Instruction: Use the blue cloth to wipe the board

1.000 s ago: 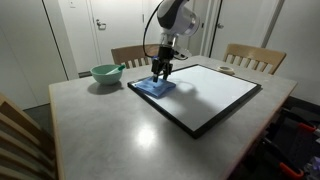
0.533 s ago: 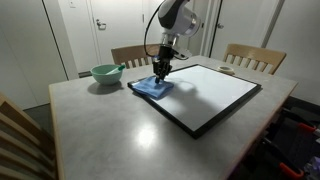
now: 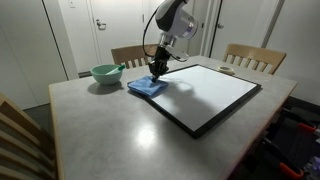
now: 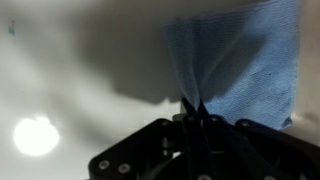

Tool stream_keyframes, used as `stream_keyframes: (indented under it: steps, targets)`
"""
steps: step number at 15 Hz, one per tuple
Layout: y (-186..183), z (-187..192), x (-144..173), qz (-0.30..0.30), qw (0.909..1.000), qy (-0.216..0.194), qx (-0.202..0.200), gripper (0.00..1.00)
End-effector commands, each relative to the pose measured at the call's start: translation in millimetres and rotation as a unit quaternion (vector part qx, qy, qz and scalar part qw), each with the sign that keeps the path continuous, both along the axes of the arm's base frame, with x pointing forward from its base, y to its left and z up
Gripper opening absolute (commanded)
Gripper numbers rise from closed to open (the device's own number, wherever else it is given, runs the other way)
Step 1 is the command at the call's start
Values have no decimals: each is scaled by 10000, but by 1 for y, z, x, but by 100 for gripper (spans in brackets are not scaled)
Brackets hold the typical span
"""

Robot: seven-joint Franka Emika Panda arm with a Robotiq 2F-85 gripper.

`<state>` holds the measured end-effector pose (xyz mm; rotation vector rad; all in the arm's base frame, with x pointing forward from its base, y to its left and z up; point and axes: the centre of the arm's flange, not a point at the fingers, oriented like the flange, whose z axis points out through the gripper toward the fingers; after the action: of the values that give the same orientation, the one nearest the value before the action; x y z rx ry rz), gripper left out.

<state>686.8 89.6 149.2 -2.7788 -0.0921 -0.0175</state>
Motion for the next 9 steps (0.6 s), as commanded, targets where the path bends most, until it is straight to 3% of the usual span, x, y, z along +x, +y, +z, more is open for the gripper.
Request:
stream_keyframes:
  steps: [1, 9]
  targets:
    - [25, -9, 20, -533, 9986, 33, -21, 1]
    - [31, -9, 25, -1087, 9925, 520, -198, 1]
